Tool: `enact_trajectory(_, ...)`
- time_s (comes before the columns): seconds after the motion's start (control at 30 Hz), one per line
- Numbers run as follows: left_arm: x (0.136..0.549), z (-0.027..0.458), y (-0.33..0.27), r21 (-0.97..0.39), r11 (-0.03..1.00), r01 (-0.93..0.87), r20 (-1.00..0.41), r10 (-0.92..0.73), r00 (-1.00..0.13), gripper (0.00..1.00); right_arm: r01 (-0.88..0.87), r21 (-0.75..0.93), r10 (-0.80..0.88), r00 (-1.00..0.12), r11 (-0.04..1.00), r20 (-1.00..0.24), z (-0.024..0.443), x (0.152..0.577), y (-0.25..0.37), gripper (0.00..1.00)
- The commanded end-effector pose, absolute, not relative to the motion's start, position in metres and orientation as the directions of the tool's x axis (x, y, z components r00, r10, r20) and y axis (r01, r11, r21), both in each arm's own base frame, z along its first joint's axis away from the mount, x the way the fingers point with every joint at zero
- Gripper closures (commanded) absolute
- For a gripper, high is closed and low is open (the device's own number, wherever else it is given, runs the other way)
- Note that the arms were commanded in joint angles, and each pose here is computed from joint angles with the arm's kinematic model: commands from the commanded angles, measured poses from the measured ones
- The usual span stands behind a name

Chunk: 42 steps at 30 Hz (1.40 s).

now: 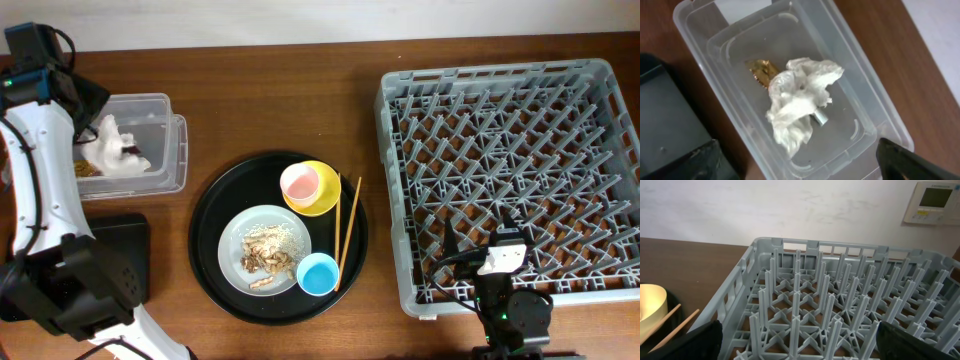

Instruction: Sort waste into correct bins and load items into the dishwasher rack

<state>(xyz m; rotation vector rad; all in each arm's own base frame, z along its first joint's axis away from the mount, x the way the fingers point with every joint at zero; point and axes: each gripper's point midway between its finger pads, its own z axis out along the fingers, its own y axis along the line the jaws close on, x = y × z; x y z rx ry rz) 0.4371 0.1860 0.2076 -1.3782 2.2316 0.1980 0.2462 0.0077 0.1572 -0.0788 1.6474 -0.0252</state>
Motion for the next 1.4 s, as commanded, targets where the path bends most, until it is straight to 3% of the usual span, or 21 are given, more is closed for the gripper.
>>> enact_trajectory(0.0, 0.434, 0.195, 0.167, -0.154, 0.524, -0.837, -0.394, -0.810, -0.435, 0.01, -0.024, -0.071, -0.073, -0.081, 0.997, -0.994, 0.155, 0.246, 0.005, 0.02)
enact_trajectory(0.07, 0.438, 0.194, 0.148, -0.195, 0.625, -0.756, -0.347, -0.765, -0.543, 0.01, -0.024, -0.071, -0.073, -0.081, 0.997, -0.994, 0.155, 0.246, 0.005, 0.02)
enact_trajectory(0.27, 0.416, 0.237, 0.092, -0.350, 0.729, -0.588, -0.272, -0.680, -0.681, 0.01, -0.024, -0.071, -0.073, -0.081, 0.997, -0.994, 0.155, 0.246, 0.005, 0.02)
enact_trajectory(0.47, 0.344, 0.294, 0.054, -0.261, 0.795, -0.548, -0.355, -0.606, -0.712, 0.01, -0.024, -0.071, -0.073, -0.081, 0.997, -0.994, 0.155, 0.246, 0.005, 0.02)
enact_trajectory(0.6, 0.318, 0.298, 0.027, -0.246, 0.832, -0.497, -0.373, -0.554, -0.744, 0.01, -0.024, -0.071, -0.073, -0.081, 0.997, -0.994, 0.155, 0.246, 0.005, 0.02)
enact_trajectory(1.07, 0.268, 0.173, -0.035, -0.149, 0.916, -0.374, -0.157, -0.395, -0.905, 0.01, -0.024, -0.071, -0.073, -0.081, 0.997, -0.994, 0.155, 0.246, 0.005, 0.02)
enact_trajectory(1.13, 0.265, 0.154, -0.043, -0.149, 0.923, -0.354, -0.136, -0.373, -0.918, 0.08, -0.024, -0.071, -0.073, -0.081, 0.997, -0.994, 0.155, 0.246, 0.005, 0.02)
enact_trajectory(1.17, 0.264, 0.145, -0.046, -0.148, 0.928, -0.342, -0.135, -0.362, -0.922, 0.21, -0.024, -0.071, -0.073, -0.081, 0.997, -0.994, 0.155, 0.246, 0.005, 0.02)
enact_trajectory(1.23, 0.265, 0.130, -0.054, -0.151, 0.937, -0.314, -0.141, -0.335, -0.932, 0.32, -0.024, -0.071, -0.073, -0.081, 0.997, -0.994, 0.155, 0.246, 0.005, 0.02)
enact_trajectory(1.37, 0.272, 0.103, -0.063, -0.152, 0.950, -0.273, -0.190, -0.299, -0.935, 0.38, -0.024, -0.071, -0.073, -0.081, 0.997, -0.994, 0.155, 0.246, 0.005, 0.02)
